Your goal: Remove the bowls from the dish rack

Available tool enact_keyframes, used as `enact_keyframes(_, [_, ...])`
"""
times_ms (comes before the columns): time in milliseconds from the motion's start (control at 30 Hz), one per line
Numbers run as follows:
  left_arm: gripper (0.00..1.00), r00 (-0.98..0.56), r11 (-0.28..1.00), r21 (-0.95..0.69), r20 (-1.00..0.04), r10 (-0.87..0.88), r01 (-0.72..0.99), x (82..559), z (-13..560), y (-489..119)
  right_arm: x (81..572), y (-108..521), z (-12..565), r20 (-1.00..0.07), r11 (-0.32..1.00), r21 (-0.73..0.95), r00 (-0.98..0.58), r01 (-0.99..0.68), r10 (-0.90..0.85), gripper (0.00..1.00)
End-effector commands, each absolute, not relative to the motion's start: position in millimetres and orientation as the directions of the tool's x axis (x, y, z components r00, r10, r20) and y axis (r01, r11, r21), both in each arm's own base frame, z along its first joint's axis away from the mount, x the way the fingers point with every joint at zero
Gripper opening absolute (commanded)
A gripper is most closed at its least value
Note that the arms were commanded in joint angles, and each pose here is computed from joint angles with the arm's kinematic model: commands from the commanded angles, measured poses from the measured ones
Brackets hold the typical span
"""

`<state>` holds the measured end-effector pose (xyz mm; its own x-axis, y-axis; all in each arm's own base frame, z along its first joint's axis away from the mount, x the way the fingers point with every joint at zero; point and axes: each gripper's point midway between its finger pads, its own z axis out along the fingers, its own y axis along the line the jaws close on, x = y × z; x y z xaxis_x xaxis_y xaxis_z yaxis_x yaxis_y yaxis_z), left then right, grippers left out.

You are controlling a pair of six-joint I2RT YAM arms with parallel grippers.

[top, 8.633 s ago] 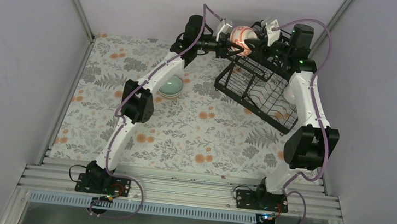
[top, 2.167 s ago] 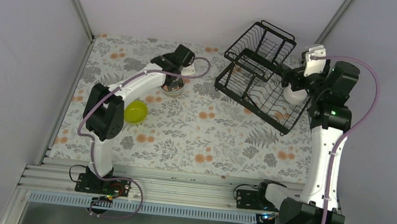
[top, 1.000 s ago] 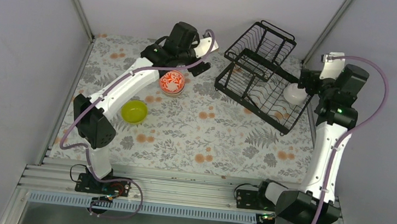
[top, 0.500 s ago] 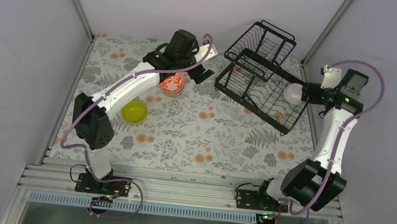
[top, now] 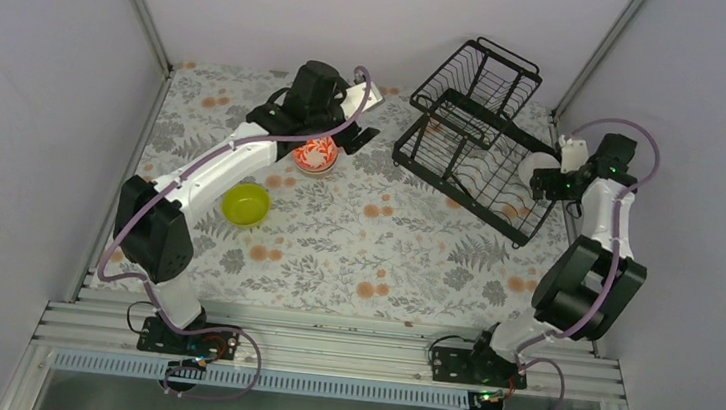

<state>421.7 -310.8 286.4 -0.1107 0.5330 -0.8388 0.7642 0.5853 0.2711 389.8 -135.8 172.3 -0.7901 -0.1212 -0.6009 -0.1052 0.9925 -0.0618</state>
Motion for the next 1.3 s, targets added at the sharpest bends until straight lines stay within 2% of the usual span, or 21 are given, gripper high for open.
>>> enact_keyframes(0, [1.00, -0.061, 0.590, 0.285, -0.866, 0.497, 0.756, 422.0, 303.7, -308.0, 405.9, -142.5, 148.9, -0.546, 0.966, -0.216, -0.802, -0.145, -0.243, 0.98])
enact_keyframes(200, [1.00, -0.066, 0.593, 0.276, -0.869, 0.490, 0.757, 422.9, 297.7, -306.9, 415.7, -147.8, 138.9, -0.462, 0.902, -0.409, -0.820, -0.140, -0.337, 0.99])
enact_keyframes(567, [1.00, -0.081, 0.603, 0.276, -0.865, 0.496, 0.748, 423.3, 285.6, -303.4, 437.3, -181.1, 111.6, -0.325, 0.777, -0.621, -0.867, -0.104, -0.377, 1.00])
enact_keyframes(1267, [1.00, -0.098, 0.603, 0.264, -0.860, 0.500, 0.753, 426.1, 267.5, -301.5, 463.5, -193.2, 98.5, -0.194, 0.649, -0.727, -0.840, -0.223, -0.506, 1.00])
